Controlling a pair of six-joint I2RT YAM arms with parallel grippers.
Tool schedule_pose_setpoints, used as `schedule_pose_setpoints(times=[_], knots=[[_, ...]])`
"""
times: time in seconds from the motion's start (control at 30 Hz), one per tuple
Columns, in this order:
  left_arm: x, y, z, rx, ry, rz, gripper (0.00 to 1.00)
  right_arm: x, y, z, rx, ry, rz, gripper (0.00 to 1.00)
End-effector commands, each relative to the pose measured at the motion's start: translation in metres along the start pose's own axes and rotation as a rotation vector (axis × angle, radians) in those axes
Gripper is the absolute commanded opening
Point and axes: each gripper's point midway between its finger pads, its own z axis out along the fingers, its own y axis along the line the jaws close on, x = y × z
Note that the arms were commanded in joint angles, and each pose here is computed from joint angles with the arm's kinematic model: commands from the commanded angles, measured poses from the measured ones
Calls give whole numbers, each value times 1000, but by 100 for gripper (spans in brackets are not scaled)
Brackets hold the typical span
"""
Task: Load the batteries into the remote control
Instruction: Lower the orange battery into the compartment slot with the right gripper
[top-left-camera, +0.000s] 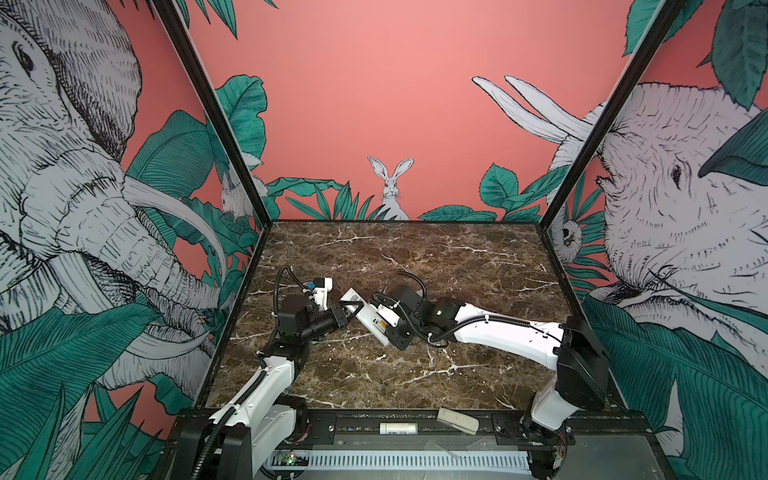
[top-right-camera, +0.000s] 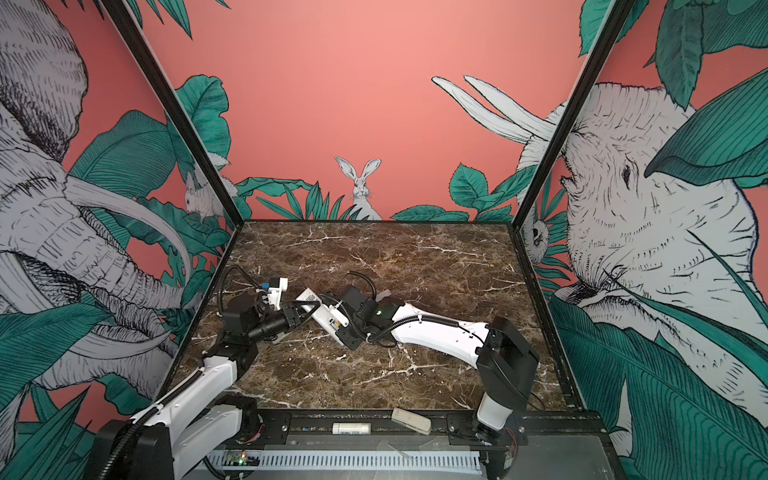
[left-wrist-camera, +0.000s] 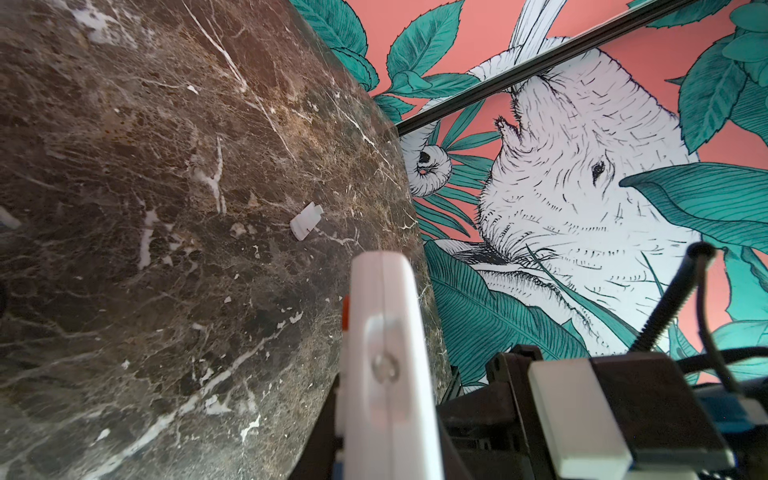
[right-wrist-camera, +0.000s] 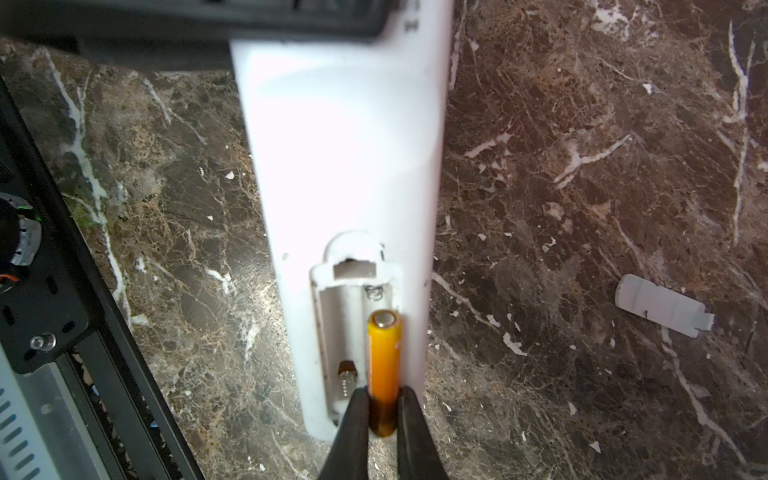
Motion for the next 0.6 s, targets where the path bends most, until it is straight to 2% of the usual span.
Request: schedule_pose_setpoints(times=[0.0,0.37,0.43,0.57], knots=[[-10,-25,-3,73,-9,53,0,0,2,3,5,13,-14,11],[-10,-26,-6,62,-23,58,0,2,7,8,-18,35,-7,9],[-10,-25,-8,43,-27,69,0,-9,9,3,-27,16,-8,9],[-12,-28,-12,26,-37,104,0,-5,10,5,-31,65,-5,9]])
